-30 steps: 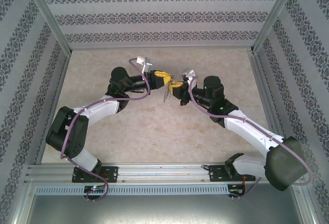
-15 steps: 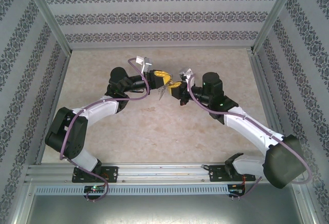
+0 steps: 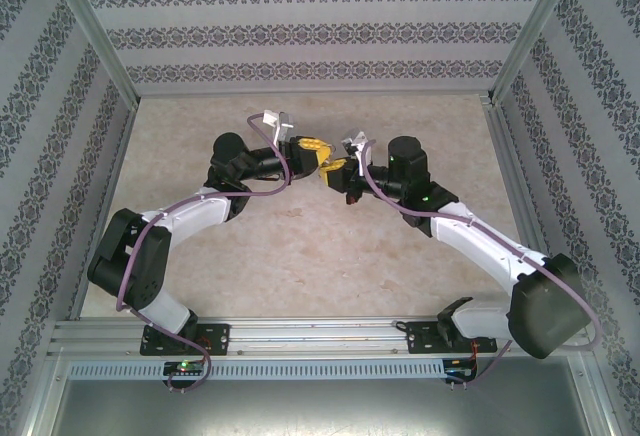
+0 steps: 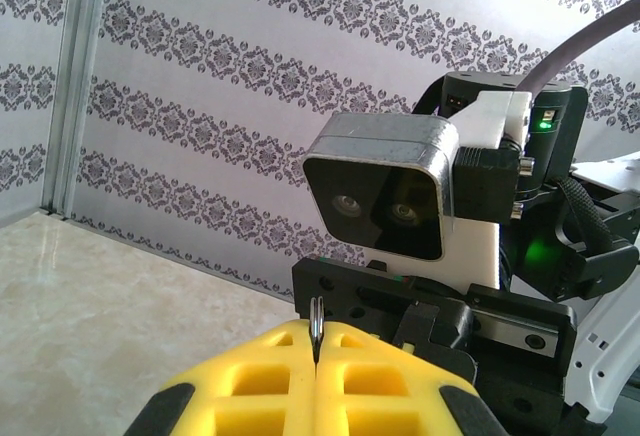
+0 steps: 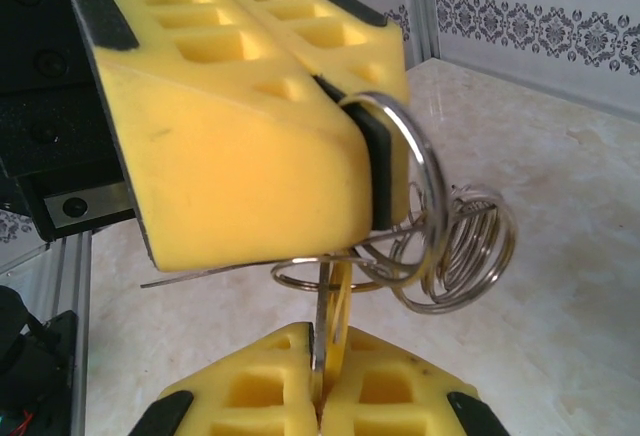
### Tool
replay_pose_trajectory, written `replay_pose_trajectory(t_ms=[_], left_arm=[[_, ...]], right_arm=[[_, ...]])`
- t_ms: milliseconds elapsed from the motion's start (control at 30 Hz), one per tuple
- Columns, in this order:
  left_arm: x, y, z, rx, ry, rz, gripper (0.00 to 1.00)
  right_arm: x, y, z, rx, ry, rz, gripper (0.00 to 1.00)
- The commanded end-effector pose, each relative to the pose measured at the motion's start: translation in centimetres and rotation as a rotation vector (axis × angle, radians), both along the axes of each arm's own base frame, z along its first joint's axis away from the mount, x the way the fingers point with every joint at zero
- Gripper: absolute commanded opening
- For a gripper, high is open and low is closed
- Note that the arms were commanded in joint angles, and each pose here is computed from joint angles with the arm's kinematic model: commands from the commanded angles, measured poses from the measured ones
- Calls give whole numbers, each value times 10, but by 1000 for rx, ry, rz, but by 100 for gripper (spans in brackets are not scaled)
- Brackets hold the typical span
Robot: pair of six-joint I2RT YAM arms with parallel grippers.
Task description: Put the keys on the keyring
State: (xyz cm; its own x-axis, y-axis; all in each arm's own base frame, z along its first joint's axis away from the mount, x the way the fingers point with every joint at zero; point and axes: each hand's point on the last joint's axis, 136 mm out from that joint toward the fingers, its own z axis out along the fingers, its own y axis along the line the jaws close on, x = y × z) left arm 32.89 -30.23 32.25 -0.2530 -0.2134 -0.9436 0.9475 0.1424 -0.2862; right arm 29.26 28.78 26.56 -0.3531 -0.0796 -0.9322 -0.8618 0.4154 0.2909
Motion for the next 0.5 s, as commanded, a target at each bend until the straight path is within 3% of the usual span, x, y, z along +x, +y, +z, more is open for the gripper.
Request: replay_pose_trajectory(t_ms=[0,67,100,167,233,467], left_arm=[[-13,0,24,-53,-90,-13,0],[-13,0,24,-54,-91,-14,0],[-12,0,24,-53,-88,-14,0],[-13,0,24,-54,-89,-15,0],[-12,0,23,-53,-87,-14,0],[-11,0,22,-64,-81,-14,0]], right_arm=[[-10,3,5,15,-4,46,0],[-9,-4,5,22,1,24,1],[-8,-7,5,25,4,13,6],[-6,-17,8,38,4,-13,26],[-5,-28,12,50,4,-40,38],[-6,-66,38,128,-33,-149,45]])
